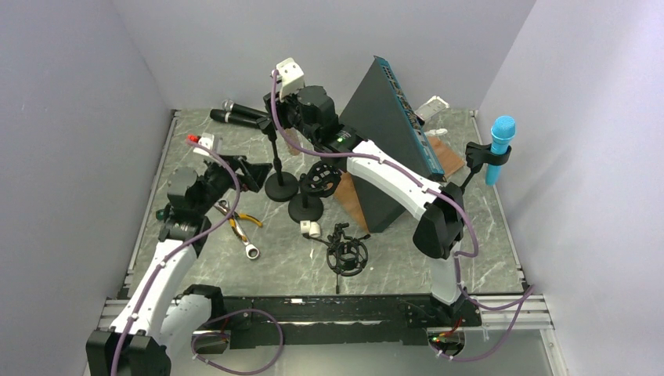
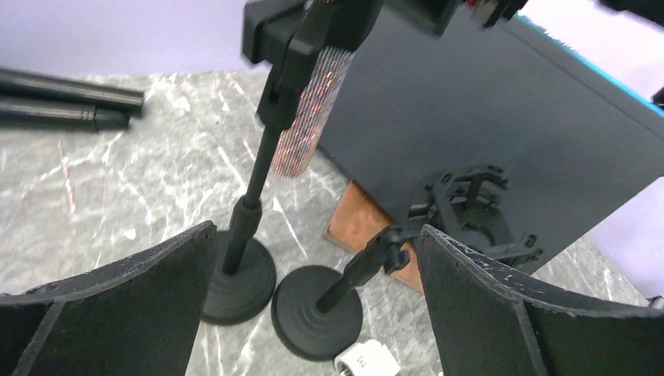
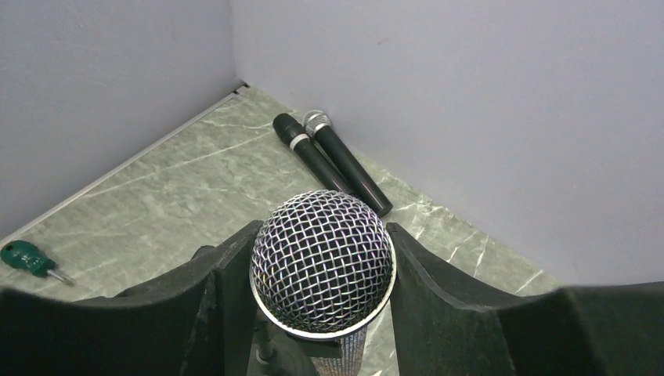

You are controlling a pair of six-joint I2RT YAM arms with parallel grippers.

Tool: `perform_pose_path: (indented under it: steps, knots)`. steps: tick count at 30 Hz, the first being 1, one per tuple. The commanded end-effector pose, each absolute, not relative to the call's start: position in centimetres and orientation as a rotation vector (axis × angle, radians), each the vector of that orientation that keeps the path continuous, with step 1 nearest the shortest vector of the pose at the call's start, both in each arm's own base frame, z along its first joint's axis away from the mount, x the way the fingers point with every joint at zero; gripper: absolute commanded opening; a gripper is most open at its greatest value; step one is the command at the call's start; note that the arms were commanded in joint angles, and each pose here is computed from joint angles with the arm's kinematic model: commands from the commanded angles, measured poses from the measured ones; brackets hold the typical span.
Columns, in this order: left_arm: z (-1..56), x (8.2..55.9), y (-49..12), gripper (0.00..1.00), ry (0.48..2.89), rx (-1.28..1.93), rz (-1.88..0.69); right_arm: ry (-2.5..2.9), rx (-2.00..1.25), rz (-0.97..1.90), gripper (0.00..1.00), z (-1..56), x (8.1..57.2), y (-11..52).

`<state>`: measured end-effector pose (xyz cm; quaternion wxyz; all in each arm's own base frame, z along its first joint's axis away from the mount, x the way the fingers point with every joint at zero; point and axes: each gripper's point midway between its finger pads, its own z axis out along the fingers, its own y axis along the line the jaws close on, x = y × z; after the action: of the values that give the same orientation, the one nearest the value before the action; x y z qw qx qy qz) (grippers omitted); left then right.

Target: Remove the microphone from the stand

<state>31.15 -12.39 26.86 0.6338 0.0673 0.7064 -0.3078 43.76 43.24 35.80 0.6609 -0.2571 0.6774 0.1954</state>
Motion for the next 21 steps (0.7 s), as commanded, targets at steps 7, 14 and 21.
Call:
perform_pose_path:
  steps: [7, 14, 21]
  knots:
    - [31.5, 36.8, -13.6, 1.0, 1.561, 0.294, -0.692, 1.46, -0.563, 0.431, 0.19, 38.9, 43.6, 42.6]
    - [31.6, 39.9, -13.2, 0.95, 1.537, 0.429, -0.552, 1.464, -0.592, 0.461, 0.14, 38.8, 43.0, 42.9]
    - [31.9, 40.9, -14.1, 0.83, 1.52, 0.54, -0.552, 1.463, -0.593, 0.475, 0.13, 38.8, 42.8, 42.9]
